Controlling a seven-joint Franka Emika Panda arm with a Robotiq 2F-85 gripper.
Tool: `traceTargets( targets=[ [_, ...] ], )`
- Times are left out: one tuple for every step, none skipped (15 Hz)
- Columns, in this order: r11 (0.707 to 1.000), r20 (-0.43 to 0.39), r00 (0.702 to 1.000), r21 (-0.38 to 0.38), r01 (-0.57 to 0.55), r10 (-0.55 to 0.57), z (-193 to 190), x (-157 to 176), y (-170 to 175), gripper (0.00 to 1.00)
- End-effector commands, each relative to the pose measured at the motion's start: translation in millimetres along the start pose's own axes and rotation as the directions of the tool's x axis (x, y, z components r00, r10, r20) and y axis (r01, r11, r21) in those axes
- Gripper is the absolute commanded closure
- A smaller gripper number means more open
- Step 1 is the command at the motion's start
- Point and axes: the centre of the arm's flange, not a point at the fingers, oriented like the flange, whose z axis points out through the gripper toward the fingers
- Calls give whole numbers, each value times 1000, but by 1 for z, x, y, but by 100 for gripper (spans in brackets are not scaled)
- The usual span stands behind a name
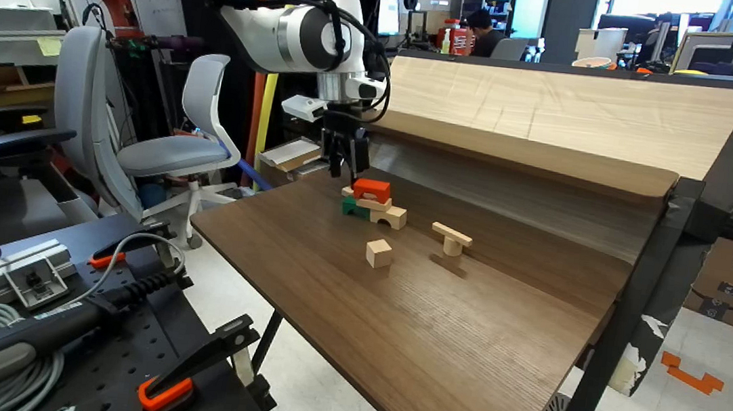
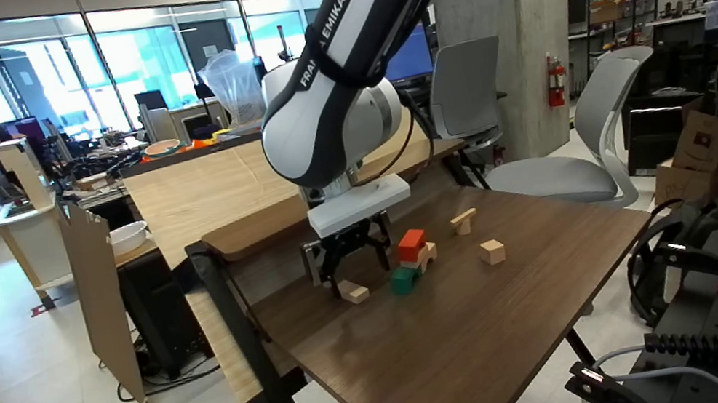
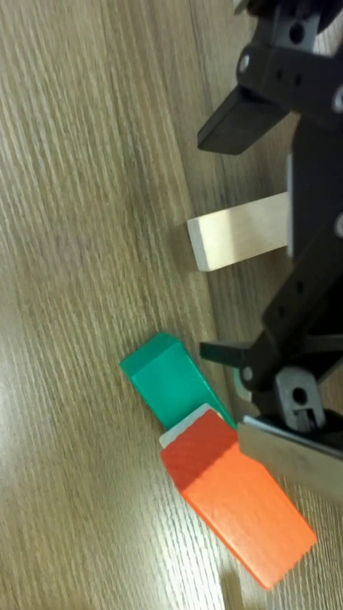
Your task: Put the wooden block on top of the orange block
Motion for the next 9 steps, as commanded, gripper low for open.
traceTargets(
  targets=[
    [1000,24,1000,23,-4,3,0,15,-3,0],
    [1000,23,1000,22,-4,4,0,17,-4,0],
    [1000,23,1000,21,-4,4,0,18,-6,0],
    [1000,25,1000,20,-4,3,1,19,-6,0],
    [1000,27,1000,17,-4,4,2,20,-8,0],
    [1000,29,1000,14,-5,5,3,22,-9,0],
    [1000,30,1000,11,-5,4,5,23,-10,0],
    [1000,32,999,8,-6,6,7,24,-10,0],
    [1000,32,999,5,-7,7,9,26,-11,0]
  ],
)
